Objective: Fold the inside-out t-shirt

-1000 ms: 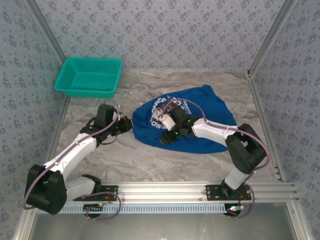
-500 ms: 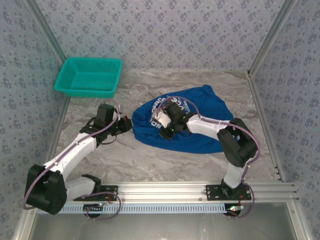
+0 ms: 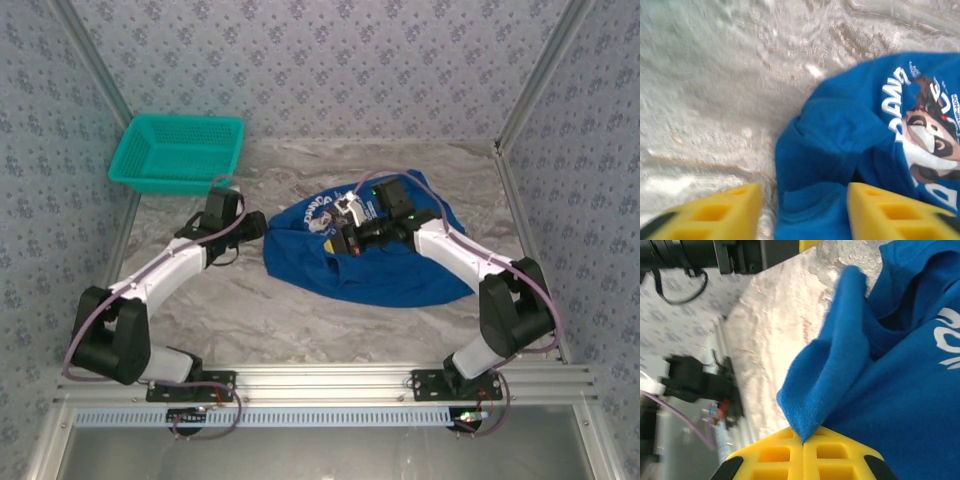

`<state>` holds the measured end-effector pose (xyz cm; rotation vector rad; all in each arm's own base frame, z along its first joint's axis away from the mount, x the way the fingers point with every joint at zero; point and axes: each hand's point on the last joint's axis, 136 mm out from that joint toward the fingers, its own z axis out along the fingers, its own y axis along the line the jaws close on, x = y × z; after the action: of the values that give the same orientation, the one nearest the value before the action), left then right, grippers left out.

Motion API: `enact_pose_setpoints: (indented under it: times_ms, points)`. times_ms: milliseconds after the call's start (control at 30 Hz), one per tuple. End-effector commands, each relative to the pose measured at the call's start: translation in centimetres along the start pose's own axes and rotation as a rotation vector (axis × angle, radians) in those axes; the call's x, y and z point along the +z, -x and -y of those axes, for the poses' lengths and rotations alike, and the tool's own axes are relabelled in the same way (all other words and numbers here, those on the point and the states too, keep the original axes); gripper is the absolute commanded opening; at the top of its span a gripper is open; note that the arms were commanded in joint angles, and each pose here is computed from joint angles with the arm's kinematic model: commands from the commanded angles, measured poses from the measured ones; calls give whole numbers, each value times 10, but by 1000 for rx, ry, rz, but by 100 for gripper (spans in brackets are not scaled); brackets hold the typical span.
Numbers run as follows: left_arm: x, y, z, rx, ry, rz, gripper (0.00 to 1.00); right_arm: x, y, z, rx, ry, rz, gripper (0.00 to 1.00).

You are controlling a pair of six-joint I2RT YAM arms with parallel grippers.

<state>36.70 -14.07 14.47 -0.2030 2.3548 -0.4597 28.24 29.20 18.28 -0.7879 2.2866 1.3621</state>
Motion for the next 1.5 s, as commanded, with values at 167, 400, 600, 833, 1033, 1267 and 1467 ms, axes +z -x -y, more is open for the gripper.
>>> enact_pose_setpoints:
  times_ms: [167, 400, 600, 833, 1033, 1267, 1467]
  points:
    - [-68, -56, 88, 167, -423, 42, 66, -10, 24, 18, 352, 67, 34, 0]
    - [-40, -119, 162, 384, -579, -113, 60, -18, 33, 33, 456, 60, 63, 0]
    - [-6, -108, 183, 445, -546, -77, 55, -18, 29, 33, 482, 64, 64, 0]
    - [22, -88, 194, 503, -505, -28, 34, -23, 22, 26, 460, 75, 33, 0]
    - [14, -79, 191, 468, -557, -50, 0, -55, 17, 55, 383, -240, 0, 0]
    - [-39, -80, 192, 320, -660, -171, 0, -89, 9, 81, 93, -821, 18, 44]
    - [-47, -78, 187, 241, -636, -212, 0, -41, -26, 18, -133, -574, 101, 72]
